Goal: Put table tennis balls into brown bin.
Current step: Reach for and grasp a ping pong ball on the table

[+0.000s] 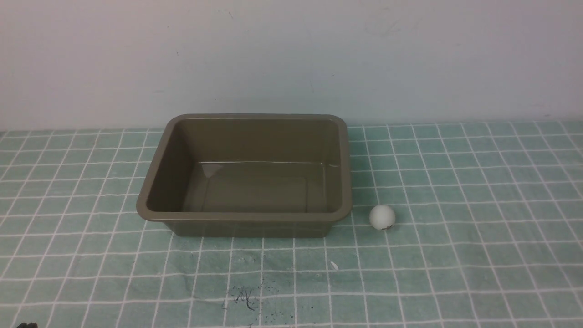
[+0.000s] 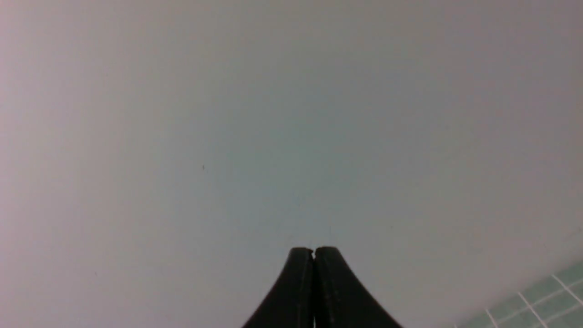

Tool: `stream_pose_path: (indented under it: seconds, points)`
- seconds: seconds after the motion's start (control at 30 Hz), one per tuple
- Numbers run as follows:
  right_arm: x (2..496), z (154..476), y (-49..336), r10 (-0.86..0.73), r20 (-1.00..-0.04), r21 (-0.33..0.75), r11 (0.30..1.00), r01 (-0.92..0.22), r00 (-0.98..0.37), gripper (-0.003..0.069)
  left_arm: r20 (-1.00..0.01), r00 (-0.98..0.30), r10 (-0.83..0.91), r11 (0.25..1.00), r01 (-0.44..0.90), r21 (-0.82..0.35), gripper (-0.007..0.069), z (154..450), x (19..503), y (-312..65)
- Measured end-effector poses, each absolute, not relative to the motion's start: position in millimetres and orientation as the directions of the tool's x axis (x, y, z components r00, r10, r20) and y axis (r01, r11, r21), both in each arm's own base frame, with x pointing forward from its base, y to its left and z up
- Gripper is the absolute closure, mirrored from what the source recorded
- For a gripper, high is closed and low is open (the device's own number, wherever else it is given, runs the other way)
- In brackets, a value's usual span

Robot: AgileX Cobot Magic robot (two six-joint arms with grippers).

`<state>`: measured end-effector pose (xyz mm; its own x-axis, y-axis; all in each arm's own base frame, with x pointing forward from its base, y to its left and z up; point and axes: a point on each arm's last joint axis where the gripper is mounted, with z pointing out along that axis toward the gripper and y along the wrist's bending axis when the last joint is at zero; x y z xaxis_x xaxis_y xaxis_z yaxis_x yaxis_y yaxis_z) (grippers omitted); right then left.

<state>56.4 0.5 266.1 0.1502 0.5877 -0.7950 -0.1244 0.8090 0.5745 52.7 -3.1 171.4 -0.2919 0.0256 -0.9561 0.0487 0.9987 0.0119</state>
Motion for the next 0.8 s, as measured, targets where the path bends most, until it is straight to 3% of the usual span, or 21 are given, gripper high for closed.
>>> stream_pose_path:
  seconds: [0.07,0.17,0.23,0.33,0.37,0.6,0.8]
  points:
    - [69,285,2,0.522,-0.853,0.522,0.853,-0.023,-0.019,0.0672,-0.956,-0.292,0.026,0.999,0.049,0.012,0.0630,171,53,-3]
    - [92,303,3,0.409,-0.860,0.399,0.912,0.099,-0.305,0.0672,-0.956,-0.292,0.026,0.999,0.049,0.012,0.0630,171,53,-3]
    - [114,309,6,0.327,-0.807,0.309,0.943,0.121,-0.492,0.0672,-0.956,-0.292,0.026,0.999,0.049,0.012,0.0630,171,53,-3]
    - [138,310,9,0.257,-0.728,0.254,0.962,0.098,-0.636,0.0672,-0.956,-0.292,0.026,0.999,0.049,0.012,0.0630,171,53,-3]
    - [159,307,13,0.207,-0.658,0.235,0.970,0.064,-0.724,0.0670,-0.956,-0.292,0.026,0.999,0.049,0.012,0.0630,171,53,-3]
    - [224,302,30,0.105,-0.587,0.286,0.954,-0.084,-0.803,0.0603,-0.956,-0.292,0.026,0.999,0.049,0.012,0.0630,171,53,-3]
    - [278,285,75,-0.071,-0.596,0.241,0.935,-0.262,-0.800,0.0407,-0.956,-0.292,0.026,0.999,0.049,0.013,0.0630,171,53,-3]
